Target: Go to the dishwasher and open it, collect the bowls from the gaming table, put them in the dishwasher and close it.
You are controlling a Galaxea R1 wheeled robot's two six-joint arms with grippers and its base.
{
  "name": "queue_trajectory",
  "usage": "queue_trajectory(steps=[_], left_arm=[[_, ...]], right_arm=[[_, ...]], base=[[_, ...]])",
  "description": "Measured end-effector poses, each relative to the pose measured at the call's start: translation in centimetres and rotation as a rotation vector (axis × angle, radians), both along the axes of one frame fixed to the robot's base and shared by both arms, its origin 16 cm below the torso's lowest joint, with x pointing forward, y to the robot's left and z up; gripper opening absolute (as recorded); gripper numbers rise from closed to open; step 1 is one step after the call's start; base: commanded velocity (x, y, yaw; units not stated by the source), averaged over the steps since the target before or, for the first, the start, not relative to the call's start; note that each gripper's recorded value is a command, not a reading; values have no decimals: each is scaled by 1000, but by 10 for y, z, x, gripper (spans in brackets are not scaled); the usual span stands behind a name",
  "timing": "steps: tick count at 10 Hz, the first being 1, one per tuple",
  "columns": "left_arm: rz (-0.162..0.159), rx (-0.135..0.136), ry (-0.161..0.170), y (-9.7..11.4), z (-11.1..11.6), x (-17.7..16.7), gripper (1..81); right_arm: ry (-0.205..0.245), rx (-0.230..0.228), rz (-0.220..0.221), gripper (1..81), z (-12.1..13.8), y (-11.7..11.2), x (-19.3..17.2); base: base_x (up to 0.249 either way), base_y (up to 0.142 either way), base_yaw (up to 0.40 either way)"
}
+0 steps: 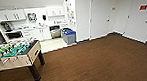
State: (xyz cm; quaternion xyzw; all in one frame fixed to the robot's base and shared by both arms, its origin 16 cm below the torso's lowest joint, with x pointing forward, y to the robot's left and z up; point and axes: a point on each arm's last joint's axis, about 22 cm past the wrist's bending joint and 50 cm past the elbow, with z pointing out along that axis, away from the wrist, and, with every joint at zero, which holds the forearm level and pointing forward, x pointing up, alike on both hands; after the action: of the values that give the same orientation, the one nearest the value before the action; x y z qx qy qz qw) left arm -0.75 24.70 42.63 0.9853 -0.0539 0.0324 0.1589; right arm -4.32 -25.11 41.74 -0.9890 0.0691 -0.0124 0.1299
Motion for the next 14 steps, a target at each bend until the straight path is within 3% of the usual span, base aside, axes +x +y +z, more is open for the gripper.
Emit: queue_trajectory(steps=[14], left_arm=[[0,0,2,0,0,-2,10]], right_arm=[[-1,0,1,10,0,0,0]], base=[[108,0,0]])
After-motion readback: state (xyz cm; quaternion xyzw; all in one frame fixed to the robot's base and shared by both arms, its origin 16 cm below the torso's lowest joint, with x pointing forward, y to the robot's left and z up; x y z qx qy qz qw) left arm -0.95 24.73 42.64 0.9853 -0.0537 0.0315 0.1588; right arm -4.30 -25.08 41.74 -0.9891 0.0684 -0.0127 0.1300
